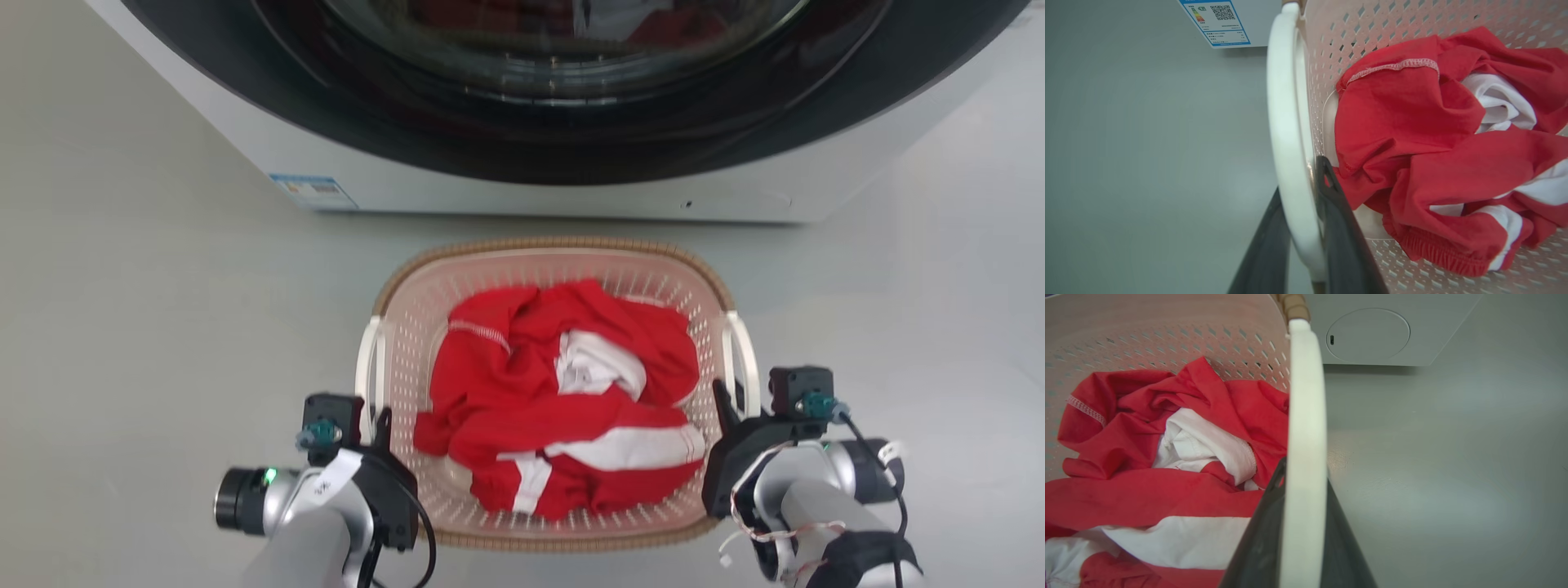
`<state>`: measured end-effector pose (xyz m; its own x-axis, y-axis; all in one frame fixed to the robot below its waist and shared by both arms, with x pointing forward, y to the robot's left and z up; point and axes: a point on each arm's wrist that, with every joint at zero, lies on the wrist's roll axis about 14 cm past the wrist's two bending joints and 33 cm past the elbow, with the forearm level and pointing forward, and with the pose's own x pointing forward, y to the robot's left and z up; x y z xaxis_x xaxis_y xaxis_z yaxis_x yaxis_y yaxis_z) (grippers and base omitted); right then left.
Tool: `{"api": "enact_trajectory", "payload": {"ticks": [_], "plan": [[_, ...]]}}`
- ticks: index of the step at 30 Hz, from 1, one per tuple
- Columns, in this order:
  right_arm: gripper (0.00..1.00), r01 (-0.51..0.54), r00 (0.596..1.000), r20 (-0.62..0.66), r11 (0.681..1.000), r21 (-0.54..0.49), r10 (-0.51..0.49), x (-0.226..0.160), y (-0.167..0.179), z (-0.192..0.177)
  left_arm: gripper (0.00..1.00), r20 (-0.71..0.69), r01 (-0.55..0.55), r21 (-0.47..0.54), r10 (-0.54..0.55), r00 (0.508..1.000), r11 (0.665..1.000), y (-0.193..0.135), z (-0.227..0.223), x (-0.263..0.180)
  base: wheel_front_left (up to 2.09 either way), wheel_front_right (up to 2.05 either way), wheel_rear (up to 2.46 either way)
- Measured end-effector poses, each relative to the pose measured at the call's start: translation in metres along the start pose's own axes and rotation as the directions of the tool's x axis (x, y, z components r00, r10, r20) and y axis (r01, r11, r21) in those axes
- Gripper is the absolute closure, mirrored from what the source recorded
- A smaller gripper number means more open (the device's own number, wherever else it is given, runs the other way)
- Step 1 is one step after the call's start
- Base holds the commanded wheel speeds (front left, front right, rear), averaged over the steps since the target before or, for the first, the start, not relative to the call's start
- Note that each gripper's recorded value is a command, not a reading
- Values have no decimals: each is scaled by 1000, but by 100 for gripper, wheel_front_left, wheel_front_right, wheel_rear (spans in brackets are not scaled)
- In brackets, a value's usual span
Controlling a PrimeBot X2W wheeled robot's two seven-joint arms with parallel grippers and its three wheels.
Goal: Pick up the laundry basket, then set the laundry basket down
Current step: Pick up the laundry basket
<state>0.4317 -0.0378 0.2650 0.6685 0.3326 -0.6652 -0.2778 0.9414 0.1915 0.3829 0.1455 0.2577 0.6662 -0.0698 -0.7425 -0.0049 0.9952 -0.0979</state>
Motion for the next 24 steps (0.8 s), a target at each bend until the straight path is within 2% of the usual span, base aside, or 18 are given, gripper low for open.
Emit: {"api": "enact_trajectory", "payload": {"ticks": [11, 24], "plan": [[100, -10, 997, -82, 1000, 12, 11, -49, 21, -23, 100, -39, 8, 10, -8, 999, 1000, -4, -25, -43, 0, 0, 0], [100, -20, 993, -112, 999, 25, 23, -86, 38, -32, 100, -43, 21, 10, -20, 999, 1000, -7, -39, -73, 0, 0, 0]]}}
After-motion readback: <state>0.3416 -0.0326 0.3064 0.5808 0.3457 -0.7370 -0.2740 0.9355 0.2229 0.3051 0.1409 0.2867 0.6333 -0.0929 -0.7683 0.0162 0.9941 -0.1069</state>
